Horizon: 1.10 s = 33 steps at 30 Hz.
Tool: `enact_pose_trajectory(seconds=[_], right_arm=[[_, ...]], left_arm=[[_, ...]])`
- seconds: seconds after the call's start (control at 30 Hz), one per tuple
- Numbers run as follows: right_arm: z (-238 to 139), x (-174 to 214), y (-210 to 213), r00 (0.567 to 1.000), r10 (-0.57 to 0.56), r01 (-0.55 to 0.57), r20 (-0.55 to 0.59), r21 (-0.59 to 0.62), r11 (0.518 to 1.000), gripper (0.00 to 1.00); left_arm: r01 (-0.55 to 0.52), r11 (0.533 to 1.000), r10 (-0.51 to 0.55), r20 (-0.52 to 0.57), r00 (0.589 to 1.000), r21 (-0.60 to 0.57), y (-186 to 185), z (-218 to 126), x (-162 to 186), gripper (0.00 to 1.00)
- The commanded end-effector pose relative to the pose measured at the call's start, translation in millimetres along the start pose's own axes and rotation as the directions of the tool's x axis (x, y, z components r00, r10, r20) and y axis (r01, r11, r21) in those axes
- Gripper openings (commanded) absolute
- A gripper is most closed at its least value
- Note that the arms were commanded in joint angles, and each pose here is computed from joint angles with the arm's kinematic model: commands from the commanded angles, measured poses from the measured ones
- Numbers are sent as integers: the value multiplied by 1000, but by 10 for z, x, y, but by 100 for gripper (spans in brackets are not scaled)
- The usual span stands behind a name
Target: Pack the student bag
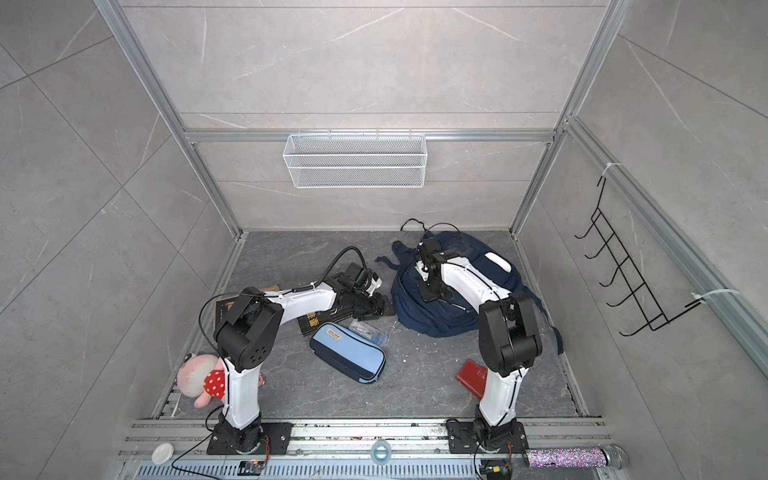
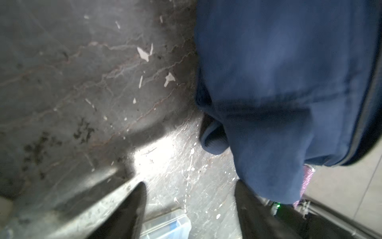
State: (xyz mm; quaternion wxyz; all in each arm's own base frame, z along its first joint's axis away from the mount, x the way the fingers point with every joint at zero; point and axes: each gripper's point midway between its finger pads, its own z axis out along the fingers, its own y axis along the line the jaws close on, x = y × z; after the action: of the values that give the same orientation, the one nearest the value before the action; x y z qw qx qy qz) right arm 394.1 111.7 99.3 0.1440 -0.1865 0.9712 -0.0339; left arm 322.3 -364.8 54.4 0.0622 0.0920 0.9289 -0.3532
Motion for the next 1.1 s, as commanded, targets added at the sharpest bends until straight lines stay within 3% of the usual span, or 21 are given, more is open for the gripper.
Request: enact_pose_trajectory(seconds=[0.0, 0.1, 0.23, 0.4, 0.5, 0.77, 0.9, 1.07], right_arm=[[-552, -354, -132, 986, 50, -53, 158, 20, 998, 0], [-658, -466, -126, 983, 48, -50, 176, 8, 999, 0], [-730, -556, -117, 980, 52, -52, 192, -8, 999, 0], [-950, -720, -69, 968, 61, -49, 244, -53, 997, 0], [-1124, -802, -80, 958, 62, -47, 280, -59, 997, 0], [-1382, -816, -404, 937, 116, -110, 329, -39, 993, 0], [-1327, -651, -702, 933, 179, -191, 311, 6, 982, 0], [-1189, -408, -1045, 898, 328, -348, 293, 18, 937, 0]], left_arm=[[-66, 993, 60, 65, 996, 102, -261, -132, -171, 90], [-106, 978, 82, 133, 988, 182, -443, -309, -241, 99], [-134, 964, 95, 174, 980, 230, -587, -466, -322, 99], [-127, 972, 92, 177, 980, 200, -595, -410, -489, 98], [-83, 987, 60, 155, 986, 141, -433, -291, -570, 86], [4, 998, 5, 150, 989, -55, 208, -96, -648, 31], [18, 991, -1, 127, 992, -130, 436, -37, -568, 28], [47, 979, -29, 91, 995, -198, 652, 52, -449, 25]])
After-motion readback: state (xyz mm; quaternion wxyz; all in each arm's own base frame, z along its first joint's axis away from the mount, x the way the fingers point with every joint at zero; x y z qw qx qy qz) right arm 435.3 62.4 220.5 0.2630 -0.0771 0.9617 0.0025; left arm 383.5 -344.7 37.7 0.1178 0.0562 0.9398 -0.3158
